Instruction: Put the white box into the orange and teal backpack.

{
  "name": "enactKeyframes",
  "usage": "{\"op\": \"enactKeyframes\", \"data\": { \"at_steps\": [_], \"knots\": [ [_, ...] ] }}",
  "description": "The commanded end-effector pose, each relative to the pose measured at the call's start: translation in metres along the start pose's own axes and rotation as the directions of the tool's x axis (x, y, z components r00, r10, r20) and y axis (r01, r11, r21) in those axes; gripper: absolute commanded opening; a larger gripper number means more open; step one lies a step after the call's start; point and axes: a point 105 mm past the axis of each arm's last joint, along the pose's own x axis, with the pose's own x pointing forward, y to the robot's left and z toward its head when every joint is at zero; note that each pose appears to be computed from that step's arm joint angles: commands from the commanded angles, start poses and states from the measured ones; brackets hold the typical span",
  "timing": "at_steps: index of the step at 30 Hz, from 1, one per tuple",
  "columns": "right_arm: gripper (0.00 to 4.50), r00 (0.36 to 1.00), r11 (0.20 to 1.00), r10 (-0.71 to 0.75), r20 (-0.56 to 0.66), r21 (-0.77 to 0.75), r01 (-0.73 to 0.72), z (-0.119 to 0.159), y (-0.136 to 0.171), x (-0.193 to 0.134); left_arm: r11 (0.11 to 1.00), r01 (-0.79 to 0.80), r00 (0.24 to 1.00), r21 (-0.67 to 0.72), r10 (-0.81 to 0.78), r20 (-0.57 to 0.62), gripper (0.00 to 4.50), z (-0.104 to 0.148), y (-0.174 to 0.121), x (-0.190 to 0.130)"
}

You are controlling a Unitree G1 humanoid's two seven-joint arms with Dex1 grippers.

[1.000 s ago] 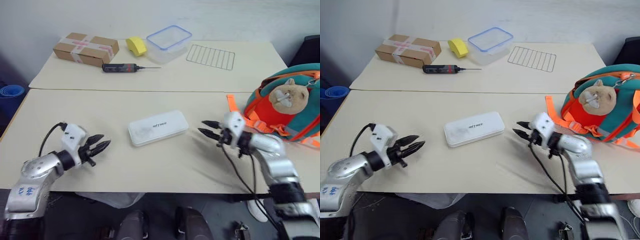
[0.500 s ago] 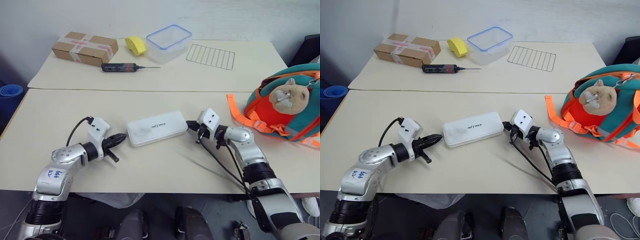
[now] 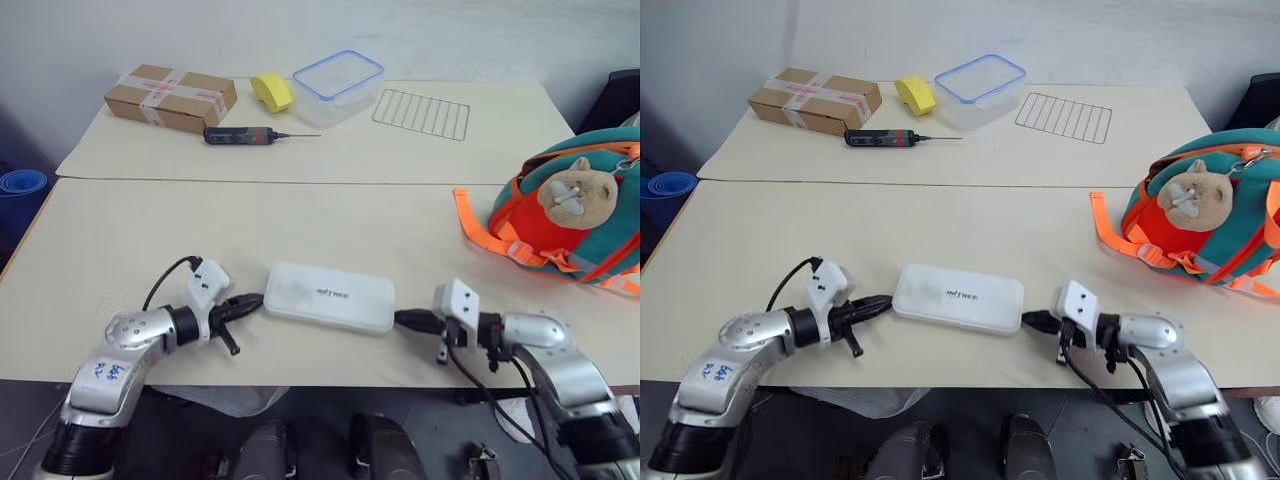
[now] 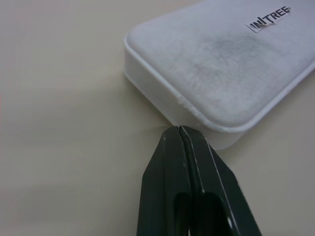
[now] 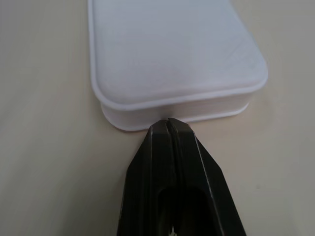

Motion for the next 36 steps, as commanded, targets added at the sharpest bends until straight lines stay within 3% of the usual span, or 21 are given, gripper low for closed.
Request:
{"op": "enactKeyframes", "data": {
  "at_steps": [1, 8, 15, 24, 36],
  "knots": [
    [0.00, 0.998, 0.997, -0.059, 0.012, -0.051, 0.059, 0.009, -0.005, -0.015, 0.999, 0.044, 0.999, -0.009, -0.044, 0.005, 0.03, 0.000, -0.012, -0.004],
    [0.00, 0.979, 0.981, -0.191, -0.070, -0.051, 0.187, -0.014, -0.024, -0.040, 1.000, 0.028, 0.999, -0.010, -0.028, -0.034, 0.03, -0.007, -0.002, -0.022],
    [0.00, 0.983, 0.983, -0.179, -0.031, -0.051, 0.177, -0.008, -0.025, -0.032, 0.999, -0.039, 0.998, 0.033, 0.037, 0.053, 0.03, 0.017, 0.027, -0.007],
    [0.00, 0.992, 0.991, -0.124, 0.013, -0.043, 0.125, 0.013, -0.021, -0.007, 0.992, 0.097, 0.989, 0.077, -0.105, 0.107, 0.03, 0.037, 0.003, 0.035],
    [0.00, 0.988, 0.986, -0.155, -0.004, -0.060, 0.154, 0.015, -0.040, -0.004, 0.985, 0.165, 0.982, 0.039, -0.168, 0.089, 0.03, 0.028, -0.017, 0.024]
  ]
}}
